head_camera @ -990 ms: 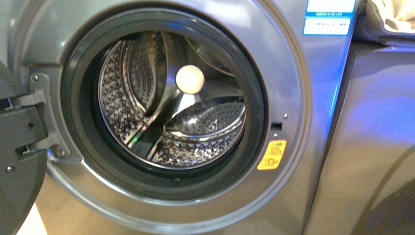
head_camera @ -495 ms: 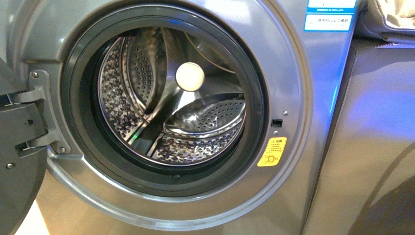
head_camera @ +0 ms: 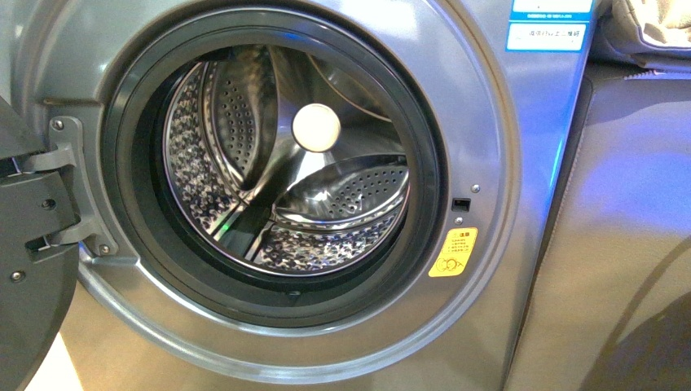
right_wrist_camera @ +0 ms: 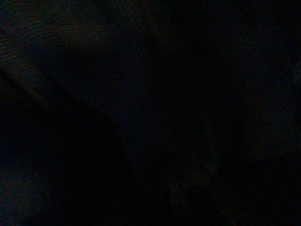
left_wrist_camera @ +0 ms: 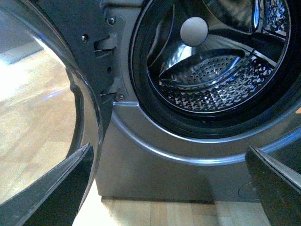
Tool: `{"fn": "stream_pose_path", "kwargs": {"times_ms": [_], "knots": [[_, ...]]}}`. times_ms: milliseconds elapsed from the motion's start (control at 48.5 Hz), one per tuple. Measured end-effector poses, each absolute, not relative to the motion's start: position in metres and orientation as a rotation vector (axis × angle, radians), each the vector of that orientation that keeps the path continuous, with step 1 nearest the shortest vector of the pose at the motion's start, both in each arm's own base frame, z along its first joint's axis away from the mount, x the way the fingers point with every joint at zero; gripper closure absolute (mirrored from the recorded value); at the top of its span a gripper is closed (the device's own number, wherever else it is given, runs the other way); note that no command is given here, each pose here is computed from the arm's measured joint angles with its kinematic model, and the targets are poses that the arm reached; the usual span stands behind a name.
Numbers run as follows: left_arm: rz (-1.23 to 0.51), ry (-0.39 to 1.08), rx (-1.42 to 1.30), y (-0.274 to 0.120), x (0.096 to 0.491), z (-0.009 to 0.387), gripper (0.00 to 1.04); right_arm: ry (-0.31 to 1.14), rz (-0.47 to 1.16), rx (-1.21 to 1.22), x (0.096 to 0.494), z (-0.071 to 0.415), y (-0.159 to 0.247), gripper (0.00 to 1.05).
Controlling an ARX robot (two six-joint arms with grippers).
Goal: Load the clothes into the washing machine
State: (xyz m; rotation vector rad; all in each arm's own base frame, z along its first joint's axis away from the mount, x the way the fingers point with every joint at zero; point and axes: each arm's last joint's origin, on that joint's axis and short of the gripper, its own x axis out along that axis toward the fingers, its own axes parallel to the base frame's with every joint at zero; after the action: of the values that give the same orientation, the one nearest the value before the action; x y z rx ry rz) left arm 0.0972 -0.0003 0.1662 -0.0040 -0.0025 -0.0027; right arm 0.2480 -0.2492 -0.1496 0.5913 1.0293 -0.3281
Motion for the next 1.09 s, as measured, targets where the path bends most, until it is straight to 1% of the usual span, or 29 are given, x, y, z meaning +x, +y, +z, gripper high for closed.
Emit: {"fn": "stream_pose_path", "kwargs": {"times_ms": [144, 186, 495, 928, 1093], "knots": [[-0.003, -0.002, -0.004, 0.0, 0.097, 0.166, 0.07, 0.961, -0.303, 0.566, 0.253, -0.117, -0.249, 0.99], [-0.003, -0.002, -0.004, 0.0, 0.097, 0.166, 0.07, 0.944, -0.299, 0.557, 0.255, -0.108, -0.249, 1.01], [-0.003, -0.002, -0.004, 0.0, 0.097, 0.166, 0.07, 0.724, -0.228, 0.481, 0.259, -0.014, -0.241, 1.01], [-0.003, -0.002, -0.004, 0.0, 0.097, 0.166, 0.07, 0.318, -0.111, 0.289, 0.249, 0.156, -0.212, 1.01], [-0.003, -0.002, -0.004, 0.0, 0.097, 0.166, 0.07, 0.199, -0.075, 0.247, 0.245, 0.208, -0.205, 1.01]]}}
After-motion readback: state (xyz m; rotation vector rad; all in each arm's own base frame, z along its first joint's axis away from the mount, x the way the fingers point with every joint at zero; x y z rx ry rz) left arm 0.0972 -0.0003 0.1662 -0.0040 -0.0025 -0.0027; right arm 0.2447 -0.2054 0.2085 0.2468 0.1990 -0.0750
